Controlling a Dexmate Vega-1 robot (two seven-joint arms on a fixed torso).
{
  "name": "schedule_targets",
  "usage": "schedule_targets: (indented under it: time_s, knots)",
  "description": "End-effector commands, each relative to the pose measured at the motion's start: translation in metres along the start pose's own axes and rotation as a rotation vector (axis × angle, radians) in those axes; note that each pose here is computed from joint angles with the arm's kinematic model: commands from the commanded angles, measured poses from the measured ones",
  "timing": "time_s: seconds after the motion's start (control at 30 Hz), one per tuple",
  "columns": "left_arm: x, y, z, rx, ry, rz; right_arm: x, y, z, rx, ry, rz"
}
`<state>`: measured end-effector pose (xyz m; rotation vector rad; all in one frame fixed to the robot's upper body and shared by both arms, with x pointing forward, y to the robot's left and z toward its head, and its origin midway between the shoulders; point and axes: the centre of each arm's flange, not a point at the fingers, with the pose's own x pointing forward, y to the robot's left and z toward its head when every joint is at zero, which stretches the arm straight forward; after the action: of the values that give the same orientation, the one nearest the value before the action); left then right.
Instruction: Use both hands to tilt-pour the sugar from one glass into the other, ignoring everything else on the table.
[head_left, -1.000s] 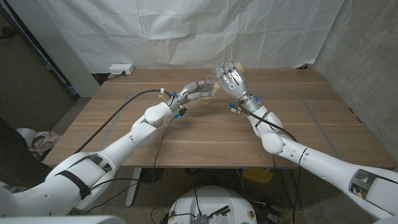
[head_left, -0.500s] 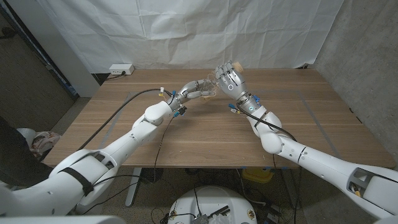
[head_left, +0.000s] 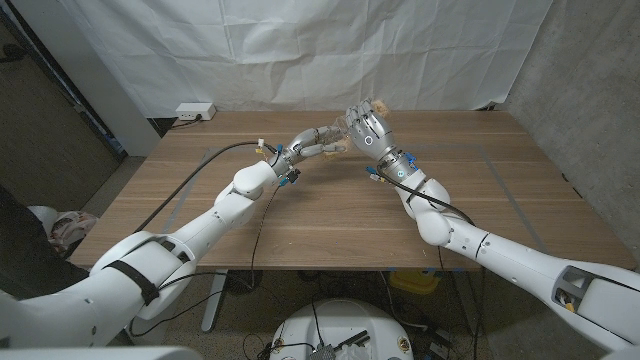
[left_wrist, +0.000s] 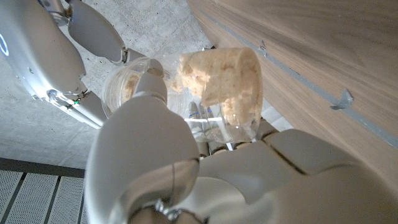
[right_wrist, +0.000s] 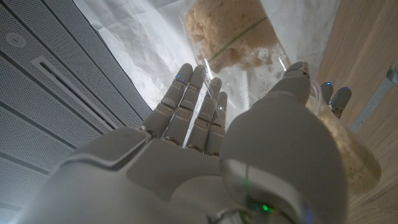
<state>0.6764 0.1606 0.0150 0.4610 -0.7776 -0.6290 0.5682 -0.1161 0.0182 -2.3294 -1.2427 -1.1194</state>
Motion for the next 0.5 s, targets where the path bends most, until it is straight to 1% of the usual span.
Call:
schedule_targets:
  time_s: [0.03,0.17,0.2,0.23,0.3,0.4,0.5]
  knots:
    - [0.0031,0.0021,-0.0039,-0.004,0.004,-0.001,0.0024,0.0036,0.0019,-0.010,0.006,0.000]
    - [0.0045,0.0019,-0.0037,-0.008,-0.001,-0.001,0.0030,0.0037,-0.0019,0.003,0.016,0.007]
    - [0.0048,0.0020,-0.0038,-0.011,-0.002,-0.002,0.0029,0.0034,-0.0021,-0.010,0.006,-0.005]
    - [0.0050,0.0021,-0.0039,-0.010,-0.002,-0.001,0.0032,0.0032,-0.0027,-0.001,0.008,-0.009]
    - [0.0055,0.0019,-0.0045,-0.013,-0.002,-0.001,0.0049,0.0029,-0.0031,-0.002,0.018,0.000]
    - [0.0066,0.0012,-0.0052,-0.015,-0.004,-0.001,0.0048,0.0026,-0.0022,-0.004,0.013,-0.015]
    - [0.0074,0.0008,-0.0056,-0.018,-0.007,-0.001,0.0057,0.0019,-0.0033,-0.008,0.011,-0.009]
